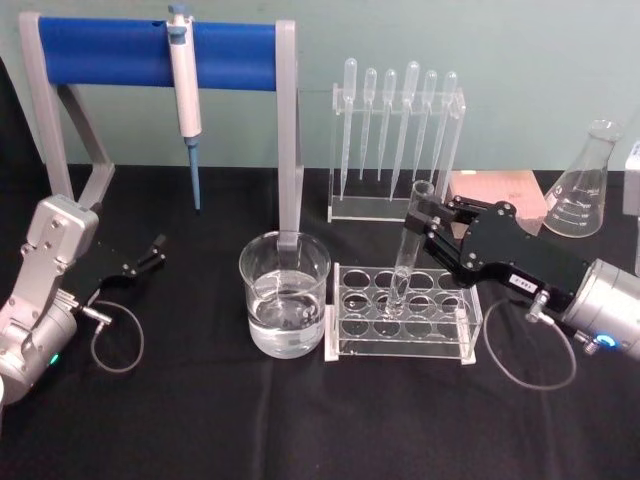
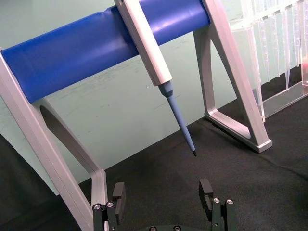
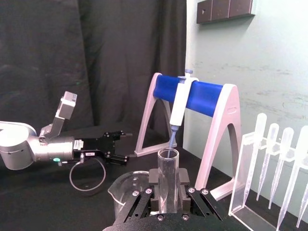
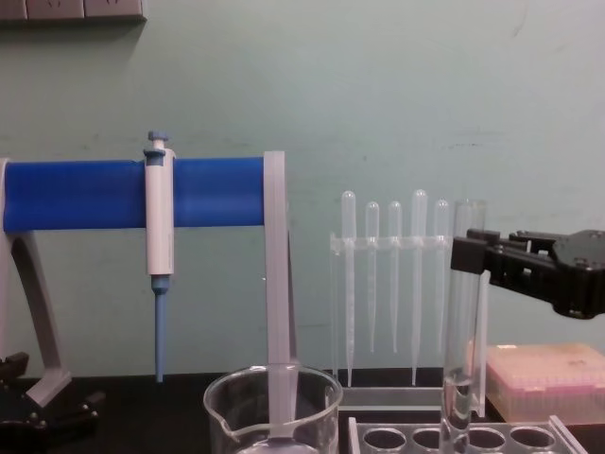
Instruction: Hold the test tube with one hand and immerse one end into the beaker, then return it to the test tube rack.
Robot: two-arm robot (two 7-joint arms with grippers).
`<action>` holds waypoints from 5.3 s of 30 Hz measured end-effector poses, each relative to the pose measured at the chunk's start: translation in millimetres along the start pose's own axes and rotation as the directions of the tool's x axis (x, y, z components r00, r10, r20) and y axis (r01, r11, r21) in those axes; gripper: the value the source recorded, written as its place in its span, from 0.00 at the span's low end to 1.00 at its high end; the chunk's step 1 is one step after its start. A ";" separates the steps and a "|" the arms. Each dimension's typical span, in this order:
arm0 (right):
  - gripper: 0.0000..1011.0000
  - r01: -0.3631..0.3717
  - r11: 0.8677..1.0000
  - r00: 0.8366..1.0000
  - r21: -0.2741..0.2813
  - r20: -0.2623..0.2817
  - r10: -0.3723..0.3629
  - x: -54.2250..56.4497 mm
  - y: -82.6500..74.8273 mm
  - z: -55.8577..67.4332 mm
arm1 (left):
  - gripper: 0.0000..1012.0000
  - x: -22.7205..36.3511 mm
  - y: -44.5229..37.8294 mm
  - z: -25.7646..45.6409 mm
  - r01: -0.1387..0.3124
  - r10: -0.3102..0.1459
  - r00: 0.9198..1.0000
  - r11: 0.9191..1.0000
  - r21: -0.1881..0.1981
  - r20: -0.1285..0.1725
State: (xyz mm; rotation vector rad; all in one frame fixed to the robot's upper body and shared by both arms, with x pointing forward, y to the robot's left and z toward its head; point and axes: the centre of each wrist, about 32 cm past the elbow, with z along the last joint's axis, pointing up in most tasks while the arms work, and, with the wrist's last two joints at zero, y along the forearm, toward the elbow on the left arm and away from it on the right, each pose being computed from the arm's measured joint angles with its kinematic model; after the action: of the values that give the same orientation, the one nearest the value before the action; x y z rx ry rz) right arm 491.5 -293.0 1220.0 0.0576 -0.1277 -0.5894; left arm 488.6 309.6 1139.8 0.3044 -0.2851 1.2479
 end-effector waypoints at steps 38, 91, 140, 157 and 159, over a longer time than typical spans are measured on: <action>0.24 0.024 0.999 0.999 -0.031 -0.024 -0.025 -0.9 2.5 -30.0 | 0.99 0.0 0.0 0.0 0.000 0.000 1.000 1.000 0.000 0.000; 0.78 0.038 0.999 0.999 0.016 -0.004 -0.038 -5.9 0.6 -23.6 | 0.99 0.0 0.0 0.0 0.000 0.000 1.000 1.000 0.000 0.000; 0.99 0.767 0.638 0.642 -0.075 0.110 -0.759 -20.7 8.5 -79.9 | 0.99 0.0 0.0 0.0 0.000 0.000 1.000 1.000 0.000 0.000; 0.99 0.737 0.669 0.676 -0.099 0.111 -0.728 -21.0 7.5 -84.5 | 0.99 0.0 0.0 0.0 0.000 0.000 1.000 1.000 0.000 0.000; 0.99 0.737 0.668 0.676 -0.098 0.111 -0.729 -21.0 7.6 -84.2 | 0.99 0.0 0.0 0.0 0.000 0.000 1.000 1.000 0.000 0.000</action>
State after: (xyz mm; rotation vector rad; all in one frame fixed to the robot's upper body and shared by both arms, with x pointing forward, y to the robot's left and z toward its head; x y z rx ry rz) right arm 489.9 -273.5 1135.2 -0.0483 -0.1224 -1.4252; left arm 488.6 309.7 1139.8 0.3044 -0.2851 1.2480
